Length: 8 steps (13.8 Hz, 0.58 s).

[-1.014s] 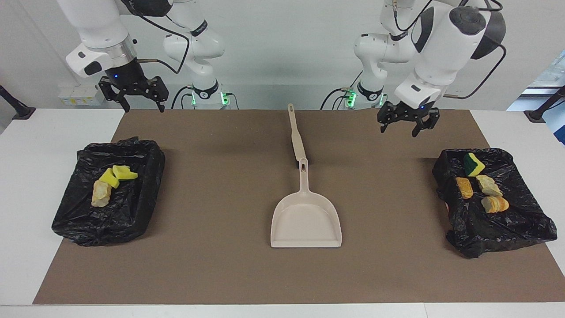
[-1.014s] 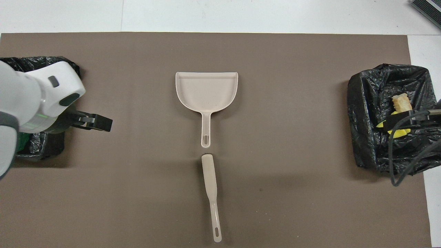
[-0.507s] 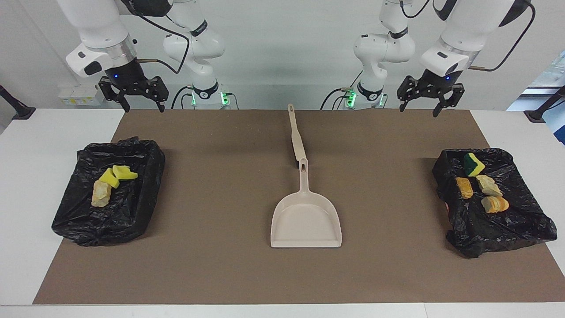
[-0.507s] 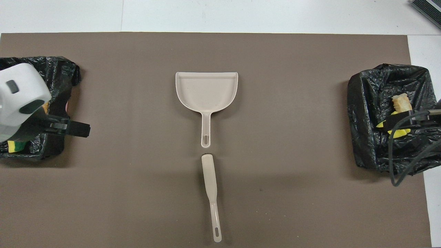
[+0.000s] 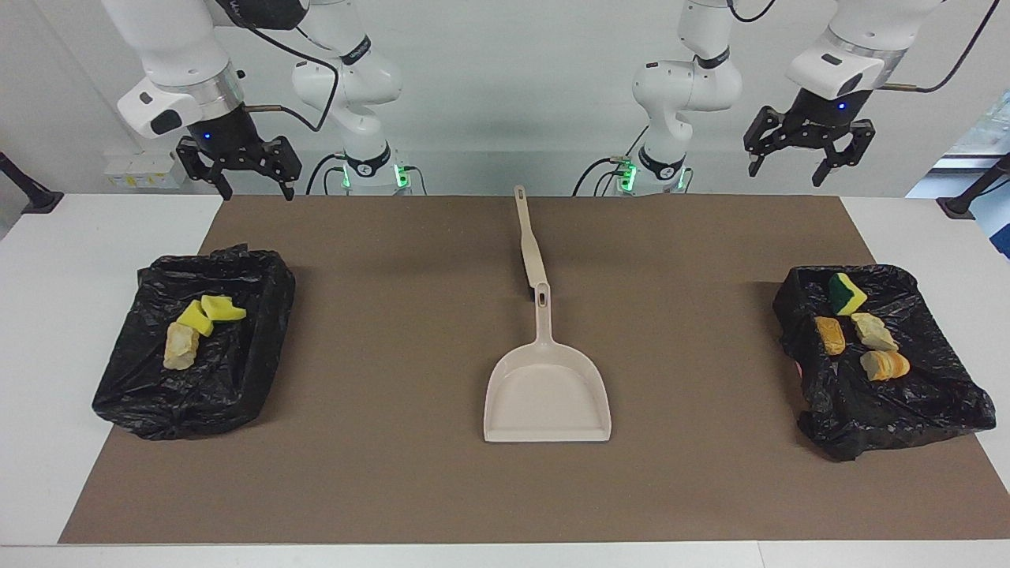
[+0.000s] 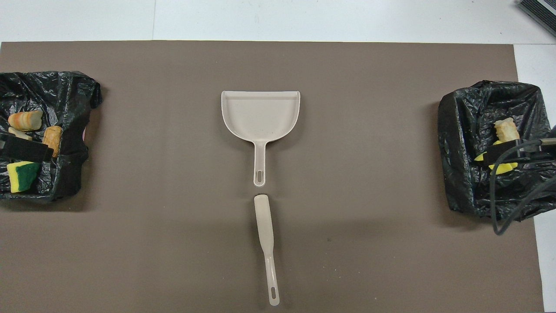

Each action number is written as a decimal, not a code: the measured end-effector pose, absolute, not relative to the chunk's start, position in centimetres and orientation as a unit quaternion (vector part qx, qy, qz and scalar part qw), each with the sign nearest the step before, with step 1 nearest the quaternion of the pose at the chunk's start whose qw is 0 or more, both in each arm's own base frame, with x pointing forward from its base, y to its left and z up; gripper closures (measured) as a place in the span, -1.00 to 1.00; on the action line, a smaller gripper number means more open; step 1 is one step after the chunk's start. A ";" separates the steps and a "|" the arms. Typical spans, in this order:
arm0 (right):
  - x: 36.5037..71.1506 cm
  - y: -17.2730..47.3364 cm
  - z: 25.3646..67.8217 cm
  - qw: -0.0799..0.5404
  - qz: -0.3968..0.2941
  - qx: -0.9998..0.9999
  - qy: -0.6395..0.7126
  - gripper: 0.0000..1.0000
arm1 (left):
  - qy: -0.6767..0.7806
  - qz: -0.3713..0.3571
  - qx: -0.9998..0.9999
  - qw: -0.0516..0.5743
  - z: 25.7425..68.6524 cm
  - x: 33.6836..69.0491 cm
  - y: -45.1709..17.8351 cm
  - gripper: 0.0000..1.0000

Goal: Sweep and dump trash in bin

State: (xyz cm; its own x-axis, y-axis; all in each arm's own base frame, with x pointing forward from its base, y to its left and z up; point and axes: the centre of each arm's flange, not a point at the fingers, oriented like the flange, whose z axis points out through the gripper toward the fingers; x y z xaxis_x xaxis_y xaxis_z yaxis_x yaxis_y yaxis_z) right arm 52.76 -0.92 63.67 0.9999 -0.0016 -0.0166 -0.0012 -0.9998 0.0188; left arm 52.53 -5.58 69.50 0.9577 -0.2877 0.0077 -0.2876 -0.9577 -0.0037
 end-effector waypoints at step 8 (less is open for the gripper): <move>52.8 -0.9 63.7 0.009 -0.008 1.000 -0.001 -1.00 | 0.141 -0.006 -0.990 0.001 69.8 52.1 -5.1 -1.00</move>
